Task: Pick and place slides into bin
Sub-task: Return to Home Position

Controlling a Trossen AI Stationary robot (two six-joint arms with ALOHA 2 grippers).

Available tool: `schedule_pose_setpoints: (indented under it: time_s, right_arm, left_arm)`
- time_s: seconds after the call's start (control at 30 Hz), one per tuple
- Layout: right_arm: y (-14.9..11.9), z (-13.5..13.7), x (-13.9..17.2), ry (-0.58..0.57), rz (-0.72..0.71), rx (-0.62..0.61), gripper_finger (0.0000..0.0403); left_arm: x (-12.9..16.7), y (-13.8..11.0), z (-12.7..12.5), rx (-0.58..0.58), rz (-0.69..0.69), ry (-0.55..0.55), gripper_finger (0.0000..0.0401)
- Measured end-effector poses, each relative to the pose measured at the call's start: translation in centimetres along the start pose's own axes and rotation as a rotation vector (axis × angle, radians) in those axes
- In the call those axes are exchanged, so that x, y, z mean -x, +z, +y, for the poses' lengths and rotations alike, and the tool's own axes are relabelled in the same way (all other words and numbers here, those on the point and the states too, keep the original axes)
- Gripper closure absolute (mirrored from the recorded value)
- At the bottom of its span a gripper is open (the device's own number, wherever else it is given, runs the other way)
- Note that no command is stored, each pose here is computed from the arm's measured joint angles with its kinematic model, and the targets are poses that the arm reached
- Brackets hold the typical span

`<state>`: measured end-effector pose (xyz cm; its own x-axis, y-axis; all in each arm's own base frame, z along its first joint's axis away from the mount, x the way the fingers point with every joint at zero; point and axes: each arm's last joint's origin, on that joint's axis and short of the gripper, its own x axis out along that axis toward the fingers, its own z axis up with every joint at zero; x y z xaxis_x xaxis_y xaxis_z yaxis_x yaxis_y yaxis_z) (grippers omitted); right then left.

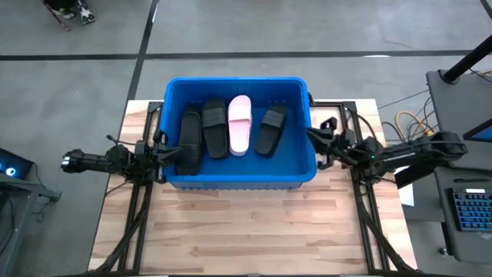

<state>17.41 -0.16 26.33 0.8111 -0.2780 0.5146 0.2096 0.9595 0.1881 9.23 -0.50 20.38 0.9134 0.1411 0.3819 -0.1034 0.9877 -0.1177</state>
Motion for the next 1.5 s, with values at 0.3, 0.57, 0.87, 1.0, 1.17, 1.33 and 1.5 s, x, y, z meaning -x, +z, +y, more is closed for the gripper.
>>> schedule_pose_setpoints:
  time_s: [0.3,0.57,0.87,1.0,1.17,1.33,1.5]
  right_arm:
    - [0.0,-1.7,5.5,0.008,-0.048,0.038,0.0349]
    - [0.9,-2.0,7.1,0.004,-0.132,0.266,0.0349]
    - [4.4,-2.6,8.8,-0.067,-0.353,0.393,0.0349]
    - [5.2,-2.9,9.7,-0.079,-0.397,0.382,0.0349]
    - [6.3,-3.4,11.0,-0.112,-0.49,0.393,0.0349]
    - [5.2,-3.3,10.5,-0.11,-0.362,0.326,0.0349]
    - [0.8,-3.1,9.8,-0.017,0.069,0.139,0.0349]
  left_arm:
    - [-0.1,-0.1,0.0,-0.003,0.007,0.001,0.0401]
    - [-0.1,-0.1,0.0,-0.003,0.008,0.001,0.0401]
    - [-0.1,-0.1,0.0,-0.004,0.01,0.002,0.0401]
    - [-0.1,-0.1,0.0,-0.004,0.011,0.002,0.0401]
    - [-0.1,-0.1,0.0,-0.004,0.011,0.002,0.0401]
    - [-0.1,-0.2,0.0,-0.007,0.012,0.007,0.0401]
    - [-0.1,-0.1,0.0,-0.005,0.011,0.017,0.0401]
